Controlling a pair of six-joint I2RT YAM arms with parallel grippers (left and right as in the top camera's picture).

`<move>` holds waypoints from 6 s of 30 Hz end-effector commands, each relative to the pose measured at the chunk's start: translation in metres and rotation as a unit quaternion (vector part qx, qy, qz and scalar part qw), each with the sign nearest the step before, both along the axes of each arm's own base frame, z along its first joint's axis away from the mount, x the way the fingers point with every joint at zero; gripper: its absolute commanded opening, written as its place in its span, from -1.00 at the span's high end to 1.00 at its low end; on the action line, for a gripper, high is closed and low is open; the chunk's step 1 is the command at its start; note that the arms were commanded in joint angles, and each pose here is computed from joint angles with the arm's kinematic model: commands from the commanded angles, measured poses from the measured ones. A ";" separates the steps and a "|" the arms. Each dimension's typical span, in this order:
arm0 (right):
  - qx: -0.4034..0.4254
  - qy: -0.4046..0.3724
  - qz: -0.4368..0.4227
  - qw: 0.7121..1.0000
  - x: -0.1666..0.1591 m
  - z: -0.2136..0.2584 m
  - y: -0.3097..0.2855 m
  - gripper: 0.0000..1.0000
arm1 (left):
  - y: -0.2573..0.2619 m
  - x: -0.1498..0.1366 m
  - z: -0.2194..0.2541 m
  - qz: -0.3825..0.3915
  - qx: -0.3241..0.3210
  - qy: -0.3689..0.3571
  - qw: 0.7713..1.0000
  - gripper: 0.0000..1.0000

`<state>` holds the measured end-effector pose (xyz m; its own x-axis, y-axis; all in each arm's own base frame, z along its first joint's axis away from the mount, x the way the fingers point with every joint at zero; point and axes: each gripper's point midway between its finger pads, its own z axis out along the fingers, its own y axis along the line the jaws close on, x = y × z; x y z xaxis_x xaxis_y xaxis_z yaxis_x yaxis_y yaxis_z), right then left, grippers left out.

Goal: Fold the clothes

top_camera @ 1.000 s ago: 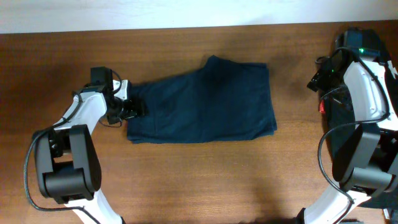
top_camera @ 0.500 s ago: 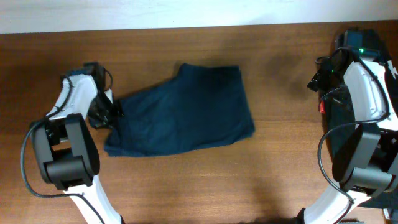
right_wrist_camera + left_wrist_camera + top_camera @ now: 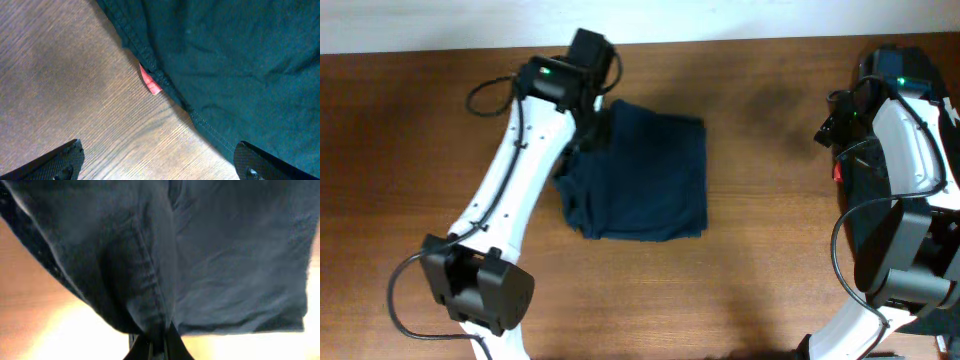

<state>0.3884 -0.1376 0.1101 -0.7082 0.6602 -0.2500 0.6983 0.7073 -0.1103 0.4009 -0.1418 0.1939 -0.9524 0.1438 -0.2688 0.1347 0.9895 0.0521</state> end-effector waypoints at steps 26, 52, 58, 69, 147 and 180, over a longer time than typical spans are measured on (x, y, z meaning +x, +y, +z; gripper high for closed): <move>-0.011 -0.009 -0.007 1.000 0.002 0.007 -0.004 -0.97 | 0.045 0.027 0.001 0.114 0.001 -0.008 0.994 0.98; -0.011 -0.009 -0.007 1.000 0.002 0.007 -0.004 -0.97 | 0.099 0.030 -0.100 0.153 -0.060 0.060 0.985 0.33; -0.011 -0.009 -0.007 1.000 0.002 0.007 -0.004 -0.97 | 0.105 -0.026 -0.177 0.141 -0.046 0.144 0.978 0.99; -0.011 -0.009 -0.007 1.000 0.002 0.007 -0.004 -0.97 | 0.096 -0.004 -0.070 0.195 0.004 -0.063 0.979 0.99; -0.011 -0.009 -0.007 1.000 0.002 0.007 -0.004 -0.97 | 0.300 0.003 -0.195 0.381 -0.235 -0.030 0.894 1.00; -0.011 -0.008 -0.007 1.000 0.002 0.007 -0.004 -0.97 | 0.368 0.119 -0.237 0.362 -0.191 -0.243 0.879 0.50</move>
<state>0.3884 -0.1376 0.1101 -0.7082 0.6602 -0.2500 0.6983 0.7073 -0.1103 0.5320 0.2404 0.0067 -0.4402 -0.6403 -0.6294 -0.4636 0.7624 -0.4514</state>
